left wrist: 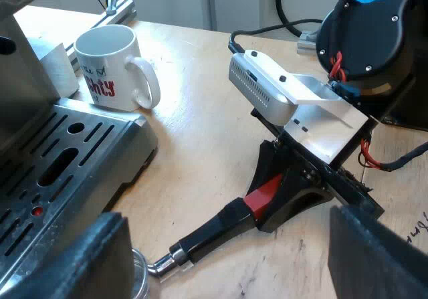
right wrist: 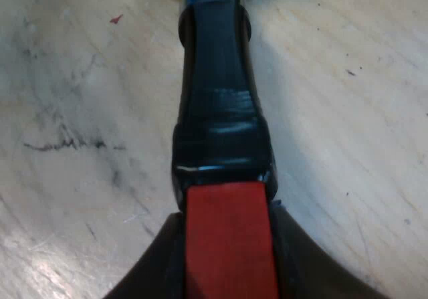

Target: Grind coffee beans and then tamp

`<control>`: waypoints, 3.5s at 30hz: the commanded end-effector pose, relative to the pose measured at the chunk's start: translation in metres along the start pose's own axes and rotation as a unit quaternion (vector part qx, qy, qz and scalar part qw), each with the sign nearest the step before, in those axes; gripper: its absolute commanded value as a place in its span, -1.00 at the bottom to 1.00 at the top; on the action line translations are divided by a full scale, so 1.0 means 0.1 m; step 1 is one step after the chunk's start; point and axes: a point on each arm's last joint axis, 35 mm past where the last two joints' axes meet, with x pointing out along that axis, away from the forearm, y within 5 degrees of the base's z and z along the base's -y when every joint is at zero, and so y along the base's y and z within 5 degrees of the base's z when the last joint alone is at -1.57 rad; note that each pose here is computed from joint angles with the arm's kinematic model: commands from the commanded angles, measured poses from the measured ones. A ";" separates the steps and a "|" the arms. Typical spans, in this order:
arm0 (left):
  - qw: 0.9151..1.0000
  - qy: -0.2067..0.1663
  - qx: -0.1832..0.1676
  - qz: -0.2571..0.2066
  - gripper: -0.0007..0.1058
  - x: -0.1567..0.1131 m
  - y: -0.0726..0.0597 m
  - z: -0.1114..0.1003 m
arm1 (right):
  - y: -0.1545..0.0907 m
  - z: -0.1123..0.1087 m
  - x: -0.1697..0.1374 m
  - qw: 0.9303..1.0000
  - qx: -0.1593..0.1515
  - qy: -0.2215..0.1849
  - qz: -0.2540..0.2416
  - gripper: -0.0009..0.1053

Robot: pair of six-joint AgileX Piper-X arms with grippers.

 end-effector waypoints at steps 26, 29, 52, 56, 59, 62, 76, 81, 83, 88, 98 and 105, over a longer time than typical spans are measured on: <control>1.000 -0.004 -0.016 -0.004 0.21 -0.01 -0.01 0.01 | -0.02 0.07 -0.01 0.999 0.025 0.029 -0.004 -0.15; 1.000 -0.004 -0.016 -0.004 0.21 -0.01 -0.01 0.01 | -0.02 0.09 -0.02 0.999 0.025 0.029 -0.004 -0.15; 1.000 -0.004 -0.016 -0.004 0.21 -0.01 -0.01 0.01 | -0.20 0.78 -0.53 0.998 0.008 0.070 0.000 -0.15; 1.000 -0.004 -0.016 -0.004 0.21 -0.01 -0.01 0.01 | -0.25 0.85 -0.70 0.999 0.020 0.027 -0.002 -0.14; 1.000 -0.004 -0.016 -0.004 0.21 -0.01 -0.01 0.01 | -0.28 0.88 -0.81 1.000 0.026 0.003 -0.003 0.00; 1.000 -0.004 -0.016 -0.004 0.21 -0.01 -0.01 0.01 | -0.30 0.91 -0.90 0.999 0.031 -0.021 -0.005 0.31; 1.000 -0.004 -0.016 0.011 0.21 -0.01 0.00 0.01 | -0.29 1.13 -0.89 0.992 -0.018 -0.126 0.022 0.35; 1.000 -0.004 -0.016 0.011 0.21 -0.01 0.00 0.01 | -0.26 1.19 -0.74 0.991 -0.016 -0.135 0.019 0.35; 1.000 -0.004 -0.016 0.011 0.21 -0.01 0.00 0.01 | -0.23 1.20 -0.65 0.991 -0.025 -0.132 0.018 0.35; 1.000 -0.004 -0.016 0.021 0.21 -0.01 0.01 0.01 | -0.19 1.20 -0.49 0.992 -0.032 -0.122 0.019 0.35; 0.985 0.012 -0.067 0.157 0.21 0.05 0.14 0.01 | -0.17 1.24 -0.39 0.990 -0.029 -0.134 0.019 0.35; 0.972 0.089 -0.111 0.189 0.21 0.33 0.32 -0.02 | -0.17 1.24 -0.39 0.990 -0.029 -0.134 0.019 0.35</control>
